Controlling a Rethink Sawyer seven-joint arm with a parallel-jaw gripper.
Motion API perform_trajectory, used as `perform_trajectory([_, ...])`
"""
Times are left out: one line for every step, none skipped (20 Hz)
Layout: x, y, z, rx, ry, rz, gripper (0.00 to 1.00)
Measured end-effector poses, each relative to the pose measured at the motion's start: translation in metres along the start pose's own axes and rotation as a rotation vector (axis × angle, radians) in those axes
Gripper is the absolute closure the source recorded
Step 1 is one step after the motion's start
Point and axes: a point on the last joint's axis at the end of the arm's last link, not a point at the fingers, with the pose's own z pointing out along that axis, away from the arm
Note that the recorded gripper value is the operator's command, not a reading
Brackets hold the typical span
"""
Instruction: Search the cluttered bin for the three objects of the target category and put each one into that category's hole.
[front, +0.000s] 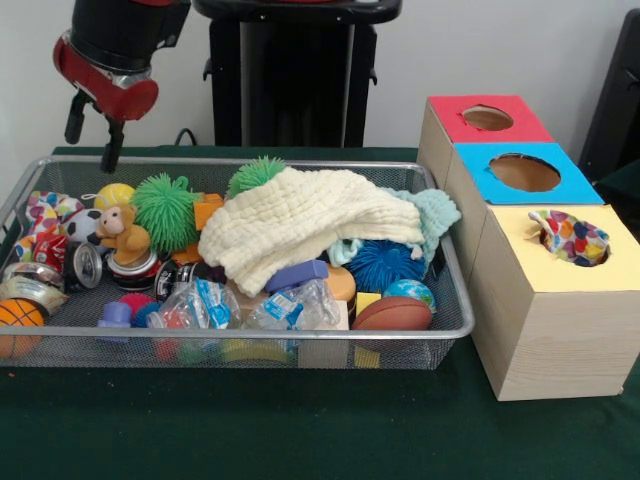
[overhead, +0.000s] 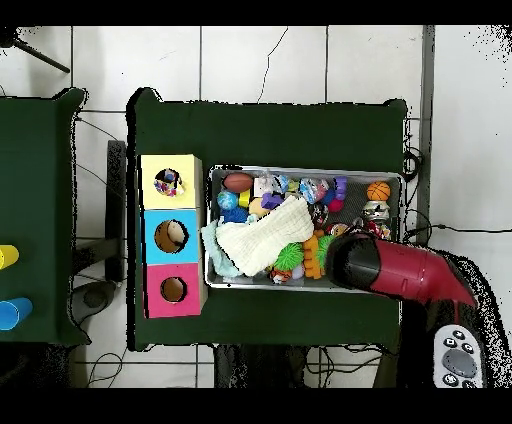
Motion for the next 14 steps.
perform_trajectory([-0.001, -0.002, 0.000, 0.001, 0.000, 0.003, 0.00])
perform_trajectory([-0.002, -0.004, 0.000, 0.002, 0.000, 0.007, 0.00])
perform_trajectory([-0.002, -0.006, 0.001, 0.004, 0.000, 0.010, 0.00])
perform_trajectory([-0.003, -0.012, 0.003, 0.008, 0.003, 0.019, 0.00])
perform_trajectory([-0.004, -0.014, 0.004, 0.009, 0.005, 0.022, 0.00])
perform_trajectory([-0.004, -0.016, 0.005, 0.011, 0.006, 0.024, 0.00])
perform_trajectory([-0.004, -0.017, 0.006, 0.012, 0.007, 0.026, 0.00])
perform_trajectory([-0.003, -0.020, 0.010, 0.016, 0.009, 0.026, 0.00])
perform_trajectory([-0.002, -0.021, 0.012, 0.017, 0.009, 0.024, 0.00])
perform_trajectory([-0.001, -0.022, 0.013, 0.017, 0.010, 0.023, 0.00])
perform_trajectory([-0.001, -0.022, 0.015, 0.017, 0.009, 0.021, 0.00])
perform_trajectory([0.000, -0.022, 0.019, 0.015, 0.006, 0.021, 0.00])
perform_trajectory([0.001, -0.023, 0.024, 0.013, 0.004, 0.020, 0.00])
perform_trajectory([0.002, -0.023, 0.027, 0.010, 0.002, 0.020, 0.00])
